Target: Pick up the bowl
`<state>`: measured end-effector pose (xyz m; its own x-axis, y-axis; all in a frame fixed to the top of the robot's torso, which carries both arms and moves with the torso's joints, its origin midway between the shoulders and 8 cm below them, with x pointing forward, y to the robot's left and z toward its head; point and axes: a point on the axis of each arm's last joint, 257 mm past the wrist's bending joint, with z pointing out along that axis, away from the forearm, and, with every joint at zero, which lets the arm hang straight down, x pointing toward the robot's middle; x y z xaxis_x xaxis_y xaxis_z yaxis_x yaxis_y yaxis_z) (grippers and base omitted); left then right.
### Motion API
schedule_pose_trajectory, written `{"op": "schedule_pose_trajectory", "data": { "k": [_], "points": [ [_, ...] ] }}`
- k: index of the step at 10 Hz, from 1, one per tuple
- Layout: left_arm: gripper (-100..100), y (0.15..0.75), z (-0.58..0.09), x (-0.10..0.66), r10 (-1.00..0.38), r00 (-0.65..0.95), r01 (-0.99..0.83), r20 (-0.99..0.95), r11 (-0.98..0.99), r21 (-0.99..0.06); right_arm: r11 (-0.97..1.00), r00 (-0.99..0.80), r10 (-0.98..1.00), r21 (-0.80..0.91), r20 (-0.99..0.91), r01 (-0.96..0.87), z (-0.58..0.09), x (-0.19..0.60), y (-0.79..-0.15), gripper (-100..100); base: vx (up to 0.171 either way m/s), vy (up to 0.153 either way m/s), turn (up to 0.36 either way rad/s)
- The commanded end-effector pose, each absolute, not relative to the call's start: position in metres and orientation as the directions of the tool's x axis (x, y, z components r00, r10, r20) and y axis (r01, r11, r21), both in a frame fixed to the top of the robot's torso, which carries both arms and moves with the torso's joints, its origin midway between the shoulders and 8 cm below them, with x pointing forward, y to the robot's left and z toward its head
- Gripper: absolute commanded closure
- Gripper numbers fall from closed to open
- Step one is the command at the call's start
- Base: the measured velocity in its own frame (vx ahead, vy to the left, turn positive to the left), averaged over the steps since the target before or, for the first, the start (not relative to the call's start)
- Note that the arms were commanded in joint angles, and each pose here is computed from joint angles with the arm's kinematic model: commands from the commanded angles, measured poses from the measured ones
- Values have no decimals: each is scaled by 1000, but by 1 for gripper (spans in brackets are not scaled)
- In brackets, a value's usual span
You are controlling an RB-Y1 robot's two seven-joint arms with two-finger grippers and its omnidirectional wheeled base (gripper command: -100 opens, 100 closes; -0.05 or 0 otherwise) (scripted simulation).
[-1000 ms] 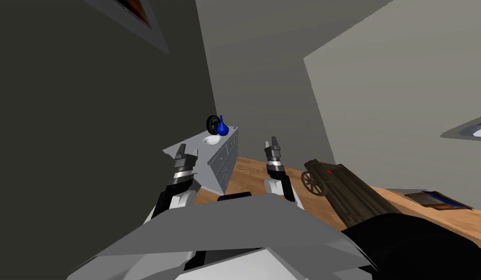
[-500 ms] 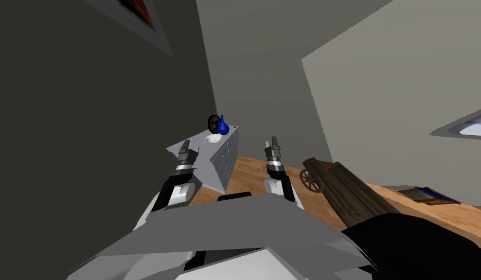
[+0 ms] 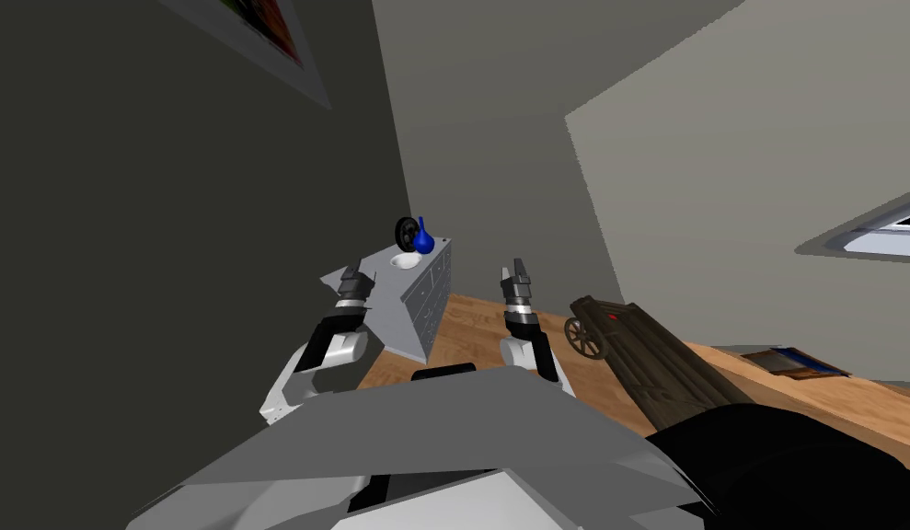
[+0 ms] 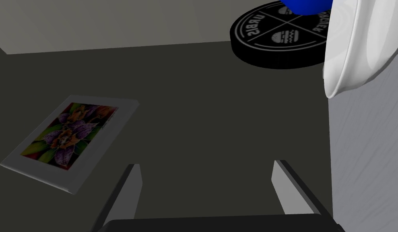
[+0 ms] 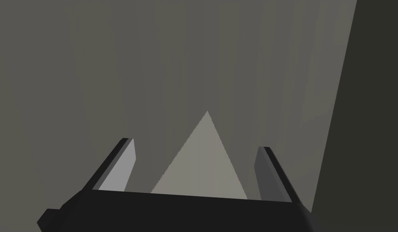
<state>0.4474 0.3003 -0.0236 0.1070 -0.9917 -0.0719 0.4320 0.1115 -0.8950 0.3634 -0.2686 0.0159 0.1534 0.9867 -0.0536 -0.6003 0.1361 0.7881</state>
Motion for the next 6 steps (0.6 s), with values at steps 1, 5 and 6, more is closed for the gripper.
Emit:
{"op": "schedule_pose_trajectory", "data": {
  "k": [1, 5, 6],
  "points": [
    [-100, 306, -23, 457, -991, 112, 411, -76, 116, -904, 136, 153, 987, 788, -54, -600, 16, 363, -269, 0, -50, 27, -13],
    [-100, 322, -10, 482, -985, 147, 379, -92, 142, -914, 136, 153, 987, 788, -54, -600, 16, 363, -269, 0, -60, 26, -21],
    [-100, 323, -12, 483, -985, 148, 370, -92, 141, -918, 136, 153, 987, 788, -54, -600, 16, 363, -269, 0, -17, 11, -1]
  ]
}}
